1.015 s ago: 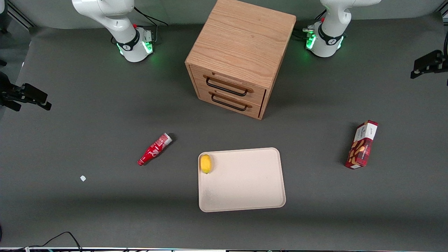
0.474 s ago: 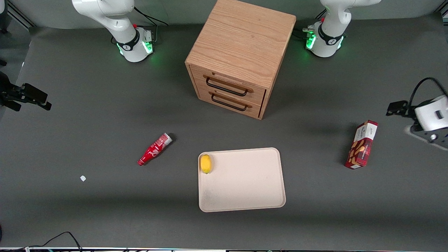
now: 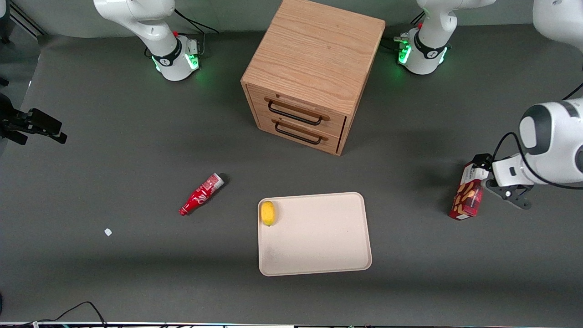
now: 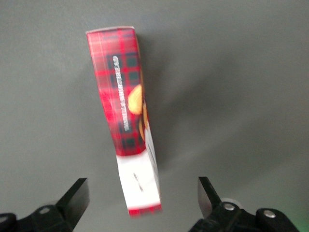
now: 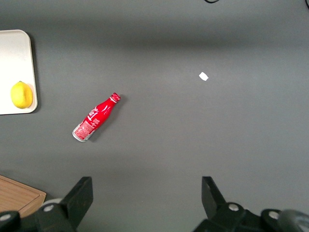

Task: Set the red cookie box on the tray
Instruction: 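Move the left gripper down over the red tartan cookie box, then close the left gripper on the cookie box and lift it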

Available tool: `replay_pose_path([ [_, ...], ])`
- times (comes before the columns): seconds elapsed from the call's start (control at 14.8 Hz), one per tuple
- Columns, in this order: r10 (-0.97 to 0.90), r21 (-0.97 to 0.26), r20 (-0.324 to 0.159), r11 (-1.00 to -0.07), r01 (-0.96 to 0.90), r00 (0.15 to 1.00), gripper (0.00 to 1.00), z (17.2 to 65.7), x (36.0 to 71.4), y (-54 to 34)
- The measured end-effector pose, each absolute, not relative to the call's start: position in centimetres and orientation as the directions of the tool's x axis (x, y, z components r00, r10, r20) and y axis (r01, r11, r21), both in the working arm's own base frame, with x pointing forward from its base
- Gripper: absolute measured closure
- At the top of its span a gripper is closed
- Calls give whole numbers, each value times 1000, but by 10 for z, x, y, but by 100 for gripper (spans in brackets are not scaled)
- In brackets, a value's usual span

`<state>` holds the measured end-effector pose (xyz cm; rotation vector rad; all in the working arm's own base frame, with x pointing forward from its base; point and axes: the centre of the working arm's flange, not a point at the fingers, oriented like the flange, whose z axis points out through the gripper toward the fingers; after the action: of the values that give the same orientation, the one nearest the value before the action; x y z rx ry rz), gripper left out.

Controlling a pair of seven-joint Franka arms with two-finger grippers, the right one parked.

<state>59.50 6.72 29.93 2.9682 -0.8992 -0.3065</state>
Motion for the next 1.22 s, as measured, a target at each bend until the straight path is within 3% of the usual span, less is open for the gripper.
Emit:
replay_pose_path([
  [0.54,-559,29,-122,-828,-560,820,0,227,586,68],
  [0.61,-552,34,-117,-833,-553,825,7,223,584,68],
  [1.02,-528,49,-99,-849,-526,843,73,222,583,70],
  [1.22,-527,50,-99,-850,-524,844,77,222,584,70],
])
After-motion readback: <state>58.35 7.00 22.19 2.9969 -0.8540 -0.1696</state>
